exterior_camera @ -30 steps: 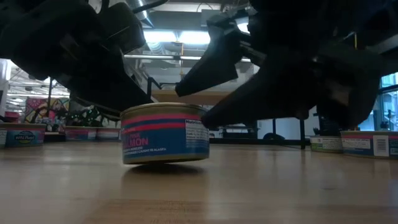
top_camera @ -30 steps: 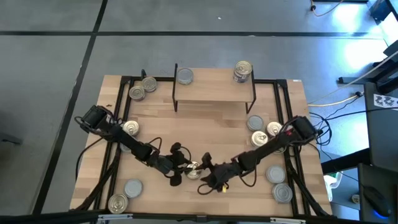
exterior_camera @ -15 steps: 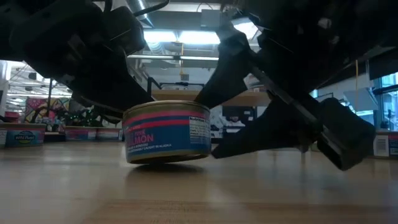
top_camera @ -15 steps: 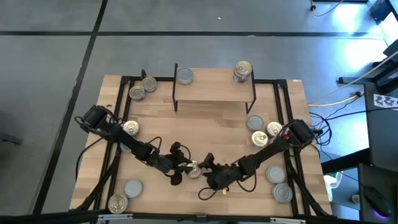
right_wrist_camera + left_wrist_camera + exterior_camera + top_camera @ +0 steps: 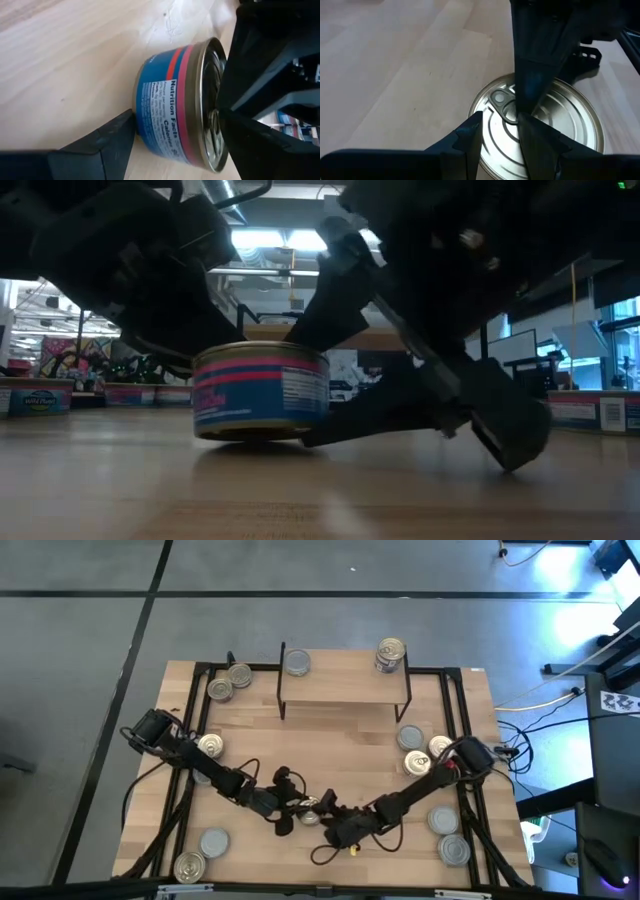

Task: Stack canned seafood by type on shelf
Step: Put the blue pink tuna can on the shelf

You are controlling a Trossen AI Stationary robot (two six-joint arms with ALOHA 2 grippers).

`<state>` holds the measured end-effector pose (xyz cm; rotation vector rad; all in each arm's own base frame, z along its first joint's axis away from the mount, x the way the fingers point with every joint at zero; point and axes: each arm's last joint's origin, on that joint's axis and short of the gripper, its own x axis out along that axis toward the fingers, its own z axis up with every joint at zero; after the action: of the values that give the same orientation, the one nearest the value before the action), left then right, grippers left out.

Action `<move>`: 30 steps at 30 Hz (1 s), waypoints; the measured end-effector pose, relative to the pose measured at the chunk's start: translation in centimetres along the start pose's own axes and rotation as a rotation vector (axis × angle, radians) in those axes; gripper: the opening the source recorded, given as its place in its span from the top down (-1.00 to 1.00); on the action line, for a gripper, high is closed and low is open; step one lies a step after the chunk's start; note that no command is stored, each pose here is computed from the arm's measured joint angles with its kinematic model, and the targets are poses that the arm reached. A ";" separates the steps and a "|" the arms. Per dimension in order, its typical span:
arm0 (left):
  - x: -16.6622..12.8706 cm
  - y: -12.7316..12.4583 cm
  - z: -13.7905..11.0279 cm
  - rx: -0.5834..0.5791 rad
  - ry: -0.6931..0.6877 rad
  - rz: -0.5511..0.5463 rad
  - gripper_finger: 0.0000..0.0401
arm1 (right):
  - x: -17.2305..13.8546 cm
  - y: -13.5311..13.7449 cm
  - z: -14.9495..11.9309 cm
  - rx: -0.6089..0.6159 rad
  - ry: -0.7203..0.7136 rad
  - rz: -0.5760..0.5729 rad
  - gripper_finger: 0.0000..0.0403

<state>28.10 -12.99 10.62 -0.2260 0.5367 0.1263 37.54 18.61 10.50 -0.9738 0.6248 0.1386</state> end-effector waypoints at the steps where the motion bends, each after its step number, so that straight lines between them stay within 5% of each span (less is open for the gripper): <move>1: 0.0 0.0 0.0 0.001 0.001 0.002 0.39 | 0.1 -0.2 0.1 0.002 0.002 -0.006 -0.39; 8: 0.0 0.0 -0.1 -0.003 0.001 0.006 0.39 | 0.4 -0.6 0.2 0.008 0.013 -0.019 -0.37; 15: 0.0 0.0 0.0 0.013 -0.003 0.013 0.39 | 0.4 -0.6 0.2 0.069 0.022 -0.039 -0.01; 30: -1.2 -0.3 1.4 0.086 -0.026 -0.035 0.39 | -1.1 -0.8 0.9 0.087 0.028 -0.039 0.06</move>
<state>27.85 -12.98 12.44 -0.1495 0.5112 0.0720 37.35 19.05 12.07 -0.9050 0.6324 0.0622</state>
